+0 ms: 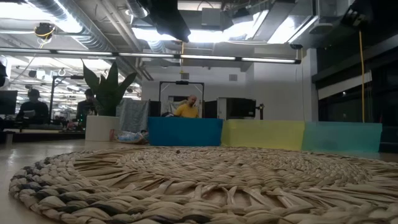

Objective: Pick and place Granola Bars by type
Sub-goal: Put the red granola bar into the green bin

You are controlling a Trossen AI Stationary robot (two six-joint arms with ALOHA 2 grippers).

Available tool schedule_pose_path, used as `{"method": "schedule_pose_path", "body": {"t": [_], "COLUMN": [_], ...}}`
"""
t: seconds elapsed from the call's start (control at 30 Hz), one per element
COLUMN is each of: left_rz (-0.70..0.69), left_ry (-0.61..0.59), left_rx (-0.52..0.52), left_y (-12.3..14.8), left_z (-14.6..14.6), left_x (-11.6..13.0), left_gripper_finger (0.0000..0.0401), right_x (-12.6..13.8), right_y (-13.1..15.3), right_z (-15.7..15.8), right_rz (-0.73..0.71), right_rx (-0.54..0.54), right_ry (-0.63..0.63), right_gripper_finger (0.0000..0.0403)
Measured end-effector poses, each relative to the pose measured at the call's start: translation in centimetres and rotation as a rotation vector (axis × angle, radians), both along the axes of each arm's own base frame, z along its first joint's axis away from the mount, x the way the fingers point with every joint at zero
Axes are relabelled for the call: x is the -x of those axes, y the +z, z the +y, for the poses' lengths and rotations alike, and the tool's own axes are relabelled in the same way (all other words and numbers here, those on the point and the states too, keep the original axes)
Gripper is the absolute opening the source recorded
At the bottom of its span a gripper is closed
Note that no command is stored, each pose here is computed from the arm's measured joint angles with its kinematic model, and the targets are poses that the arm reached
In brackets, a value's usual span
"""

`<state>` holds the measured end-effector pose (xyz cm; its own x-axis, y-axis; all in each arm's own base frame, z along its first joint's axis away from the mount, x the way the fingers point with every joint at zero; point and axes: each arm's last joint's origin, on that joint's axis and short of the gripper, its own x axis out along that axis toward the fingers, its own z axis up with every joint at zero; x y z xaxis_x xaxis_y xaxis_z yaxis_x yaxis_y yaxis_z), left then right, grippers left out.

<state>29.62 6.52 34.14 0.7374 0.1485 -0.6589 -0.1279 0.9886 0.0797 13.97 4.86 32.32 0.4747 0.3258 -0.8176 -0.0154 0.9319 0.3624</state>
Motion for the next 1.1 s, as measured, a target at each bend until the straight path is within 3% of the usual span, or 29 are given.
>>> {"method": "schedule_pose_path", "body": {"t": [0.27, 0.5, 0.8, 0.93, 1.1], "left_rz": [0.012, 0.009, -0.006, -0.006, -0.009], "left_ry": [0.066, 0.102, 0.154, 0.154, 0.164], "left_rx": [-0.055, -0.048, 0.008, 0.008, 0.019], "left_y": [0.0, 0.0, 0.0, 0.0, 0.0], "left_z": [0.2, 0.3, 0.3, 0.3, 0.3], "left_x": [0.1, 0.1, 0.1, 0.1, 0.1], "left_gripper_finger": [0.0171, 0.0171, 0.0171, 0.0171, 0.0171], "right_x": [-1.5, -3.6, -5.7, -5.1, -3.9], "right_y": [-0.7, -3.2, -7.1, -9.1, -12.1], "right_z": [3.1, 5.5, 6.7, 6.4, 5.7], "right_rz": [-0.105, -0.009, 0.187, 0.235, 0.321], "right_rx": [0.111, 0.198, 0.233, 0.192, 0.22], "right_ry": [0.361, 0.537, 0.547, 0.495, 0.433], "right_gripper_finger": [0.017, 0.017, 0.0183, 0.0229, 0.0302]}}
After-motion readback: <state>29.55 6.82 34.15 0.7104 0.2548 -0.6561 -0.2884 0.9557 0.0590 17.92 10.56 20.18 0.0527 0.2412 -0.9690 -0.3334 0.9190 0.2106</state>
